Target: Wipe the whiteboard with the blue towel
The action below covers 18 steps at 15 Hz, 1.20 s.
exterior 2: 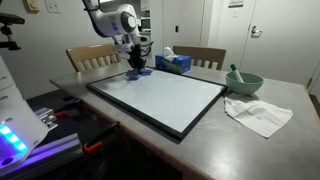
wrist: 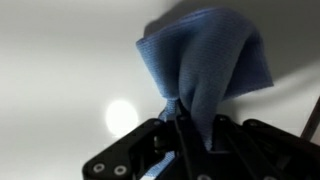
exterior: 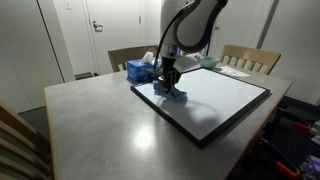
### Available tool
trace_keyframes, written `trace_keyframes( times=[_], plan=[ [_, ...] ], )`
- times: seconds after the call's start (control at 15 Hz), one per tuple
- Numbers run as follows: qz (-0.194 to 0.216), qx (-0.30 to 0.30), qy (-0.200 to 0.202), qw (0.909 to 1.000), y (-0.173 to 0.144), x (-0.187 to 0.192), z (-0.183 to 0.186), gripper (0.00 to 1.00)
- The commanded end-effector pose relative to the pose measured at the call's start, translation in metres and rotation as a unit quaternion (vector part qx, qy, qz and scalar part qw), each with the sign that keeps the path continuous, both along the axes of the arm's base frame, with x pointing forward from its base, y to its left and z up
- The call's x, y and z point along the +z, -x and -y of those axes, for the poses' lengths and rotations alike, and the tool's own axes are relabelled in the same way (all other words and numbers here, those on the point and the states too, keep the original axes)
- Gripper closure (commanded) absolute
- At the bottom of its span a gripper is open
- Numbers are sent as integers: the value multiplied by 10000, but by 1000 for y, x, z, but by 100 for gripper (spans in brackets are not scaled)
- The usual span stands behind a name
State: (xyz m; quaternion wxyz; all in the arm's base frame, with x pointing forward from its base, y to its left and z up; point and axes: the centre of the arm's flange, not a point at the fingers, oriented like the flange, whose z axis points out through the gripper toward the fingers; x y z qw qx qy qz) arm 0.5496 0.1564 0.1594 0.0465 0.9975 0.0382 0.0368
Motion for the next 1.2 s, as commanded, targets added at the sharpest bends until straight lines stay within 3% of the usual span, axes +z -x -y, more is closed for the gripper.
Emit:
trace_keyframes(
  times=[0.0, 0.67, 1.13],
  plan=[
    [-259, -86, 53, 9996, 9, -19, 23, 96],
    [-414, -55, 249, 9988, 13, -30, 50, 96],
    [-766, -184, 424, 9960, 20, -40, 99, 96]
  ],
)
